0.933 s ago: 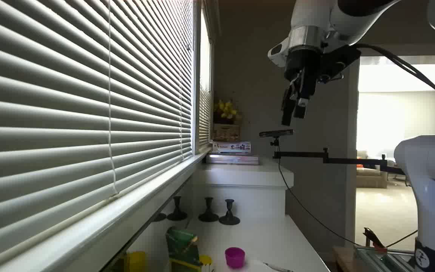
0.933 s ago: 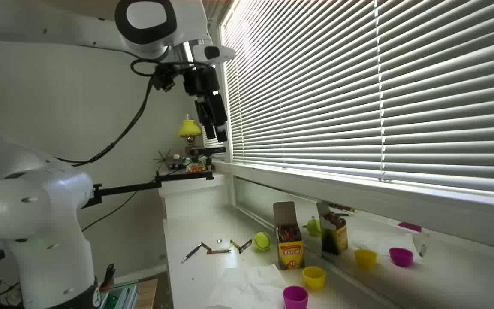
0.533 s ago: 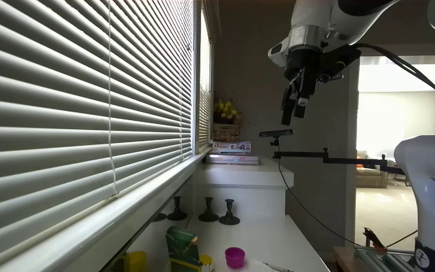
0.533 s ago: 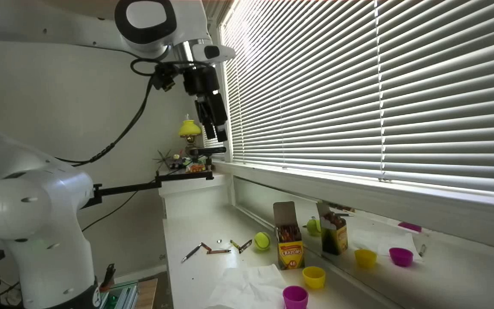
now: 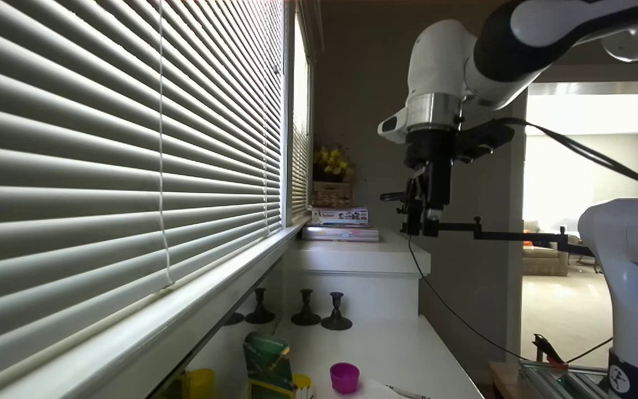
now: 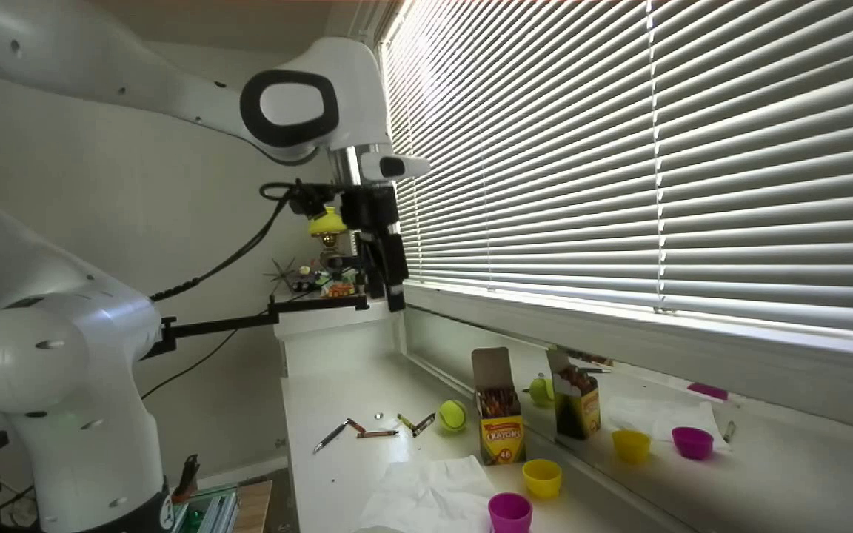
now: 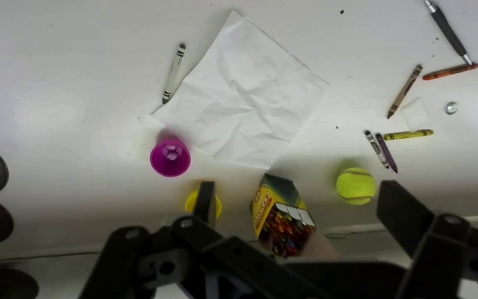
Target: Use the white napkin to wipe the counter.
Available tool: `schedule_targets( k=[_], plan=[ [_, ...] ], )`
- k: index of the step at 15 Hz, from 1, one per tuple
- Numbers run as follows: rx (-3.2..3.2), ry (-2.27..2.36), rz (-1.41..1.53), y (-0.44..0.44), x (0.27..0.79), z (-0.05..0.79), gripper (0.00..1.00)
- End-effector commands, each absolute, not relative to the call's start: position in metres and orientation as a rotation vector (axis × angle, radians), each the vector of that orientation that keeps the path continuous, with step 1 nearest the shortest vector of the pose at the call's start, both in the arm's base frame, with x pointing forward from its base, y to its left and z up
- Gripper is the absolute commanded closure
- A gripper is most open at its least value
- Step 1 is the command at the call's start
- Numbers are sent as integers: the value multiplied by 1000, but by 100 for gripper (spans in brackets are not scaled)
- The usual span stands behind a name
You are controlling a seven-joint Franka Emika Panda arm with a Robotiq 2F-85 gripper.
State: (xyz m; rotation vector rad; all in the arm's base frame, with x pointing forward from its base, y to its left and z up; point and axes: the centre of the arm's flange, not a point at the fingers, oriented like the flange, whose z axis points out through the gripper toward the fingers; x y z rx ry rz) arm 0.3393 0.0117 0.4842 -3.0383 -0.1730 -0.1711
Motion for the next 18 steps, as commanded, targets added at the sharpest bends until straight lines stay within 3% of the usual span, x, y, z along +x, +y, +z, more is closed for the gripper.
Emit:
schedule_targets(
  k=[1, 7, 8, 13, 18],
  plan=[
    [-3082, -198, -99, 24, 366, 424, 0],
    [-3092, -263, -119, 21, 398, 331, 0],
    [-3086, -222, -120, 26, 378, 362, 0],
    [-3087, -223, -109, 25, 381, 355, 0],
    [-3105, -211, -56, 12, 394, 297, 0]
  ],
)
